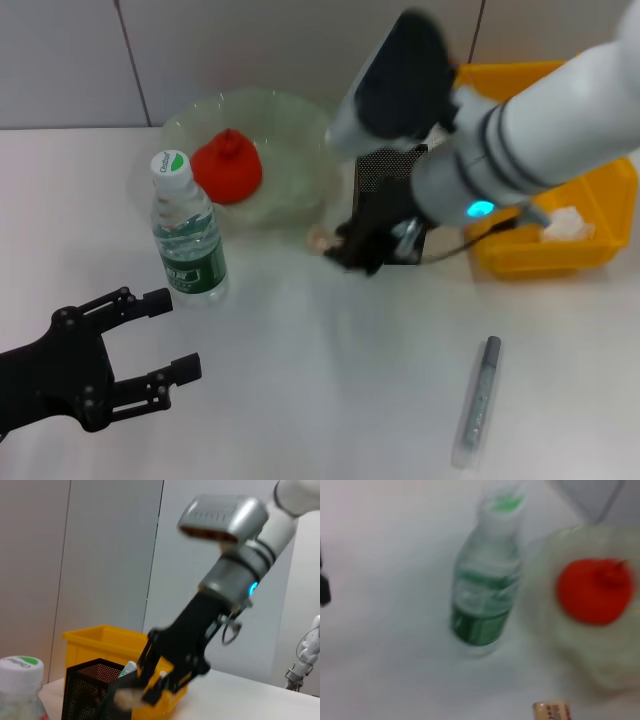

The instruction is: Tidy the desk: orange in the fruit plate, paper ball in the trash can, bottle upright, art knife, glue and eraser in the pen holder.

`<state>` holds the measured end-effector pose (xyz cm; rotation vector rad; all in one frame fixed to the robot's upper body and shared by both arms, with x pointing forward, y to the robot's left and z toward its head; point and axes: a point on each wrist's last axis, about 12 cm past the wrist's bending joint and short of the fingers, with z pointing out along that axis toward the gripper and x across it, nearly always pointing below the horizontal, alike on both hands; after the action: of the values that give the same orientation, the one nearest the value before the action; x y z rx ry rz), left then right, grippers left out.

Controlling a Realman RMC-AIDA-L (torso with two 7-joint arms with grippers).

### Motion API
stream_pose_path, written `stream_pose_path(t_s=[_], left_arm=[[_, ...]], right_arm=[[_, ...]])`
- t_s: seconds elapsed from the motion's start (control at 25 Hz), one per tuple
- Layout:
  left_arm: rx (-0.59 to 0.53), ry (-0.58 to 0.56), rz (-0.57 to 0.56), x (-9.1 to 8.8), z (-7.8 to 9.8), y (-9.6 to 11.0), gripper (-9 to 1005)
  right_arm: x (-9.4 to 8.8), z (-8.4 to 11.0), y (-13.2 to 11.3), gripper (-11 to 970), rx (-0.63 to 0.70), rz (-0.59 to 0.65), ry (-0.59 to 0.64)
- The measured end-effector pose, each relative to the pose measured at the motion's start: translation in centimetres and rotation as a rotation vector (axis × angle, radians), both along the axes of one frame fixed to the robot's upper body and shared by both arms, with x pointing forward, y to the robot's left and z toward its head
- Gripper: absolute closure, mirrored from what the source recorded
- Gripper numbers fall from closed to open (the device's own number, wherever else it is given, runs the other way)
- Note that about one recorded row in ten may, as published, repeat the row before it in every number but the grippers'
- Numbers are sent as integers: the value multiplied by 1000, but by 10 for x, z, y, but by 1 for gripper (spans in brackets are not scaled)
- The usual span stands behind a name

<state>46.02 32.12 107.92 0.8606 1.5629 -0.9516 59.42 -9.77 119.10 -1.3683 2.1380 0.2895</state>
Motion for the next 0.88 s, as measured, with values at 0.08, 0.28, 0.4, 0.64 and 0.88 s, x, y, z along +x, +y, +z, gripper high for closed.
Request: stream_pose_path(t_s=[0.08,0.28,0.4,0.64,0.88], left_arm=[[0,-3,-5,1,1,-1,168],[-1,-7,-17,3,2,-4,167],[-4,-7,-19,3,2,-5,167],[-10,1,-21,3,1,-6,167],[-11,1,-23,3,2,-6,167]], right_arm=[[-6,23,-13,716,12,-46,-58],[-4,38,-33,716,20,-123,-121],[3,37,-44,715,32,-176,-143],[16,27,-59,715,53,-236,-150],[27,12,-61,667,61,-243,-134]])
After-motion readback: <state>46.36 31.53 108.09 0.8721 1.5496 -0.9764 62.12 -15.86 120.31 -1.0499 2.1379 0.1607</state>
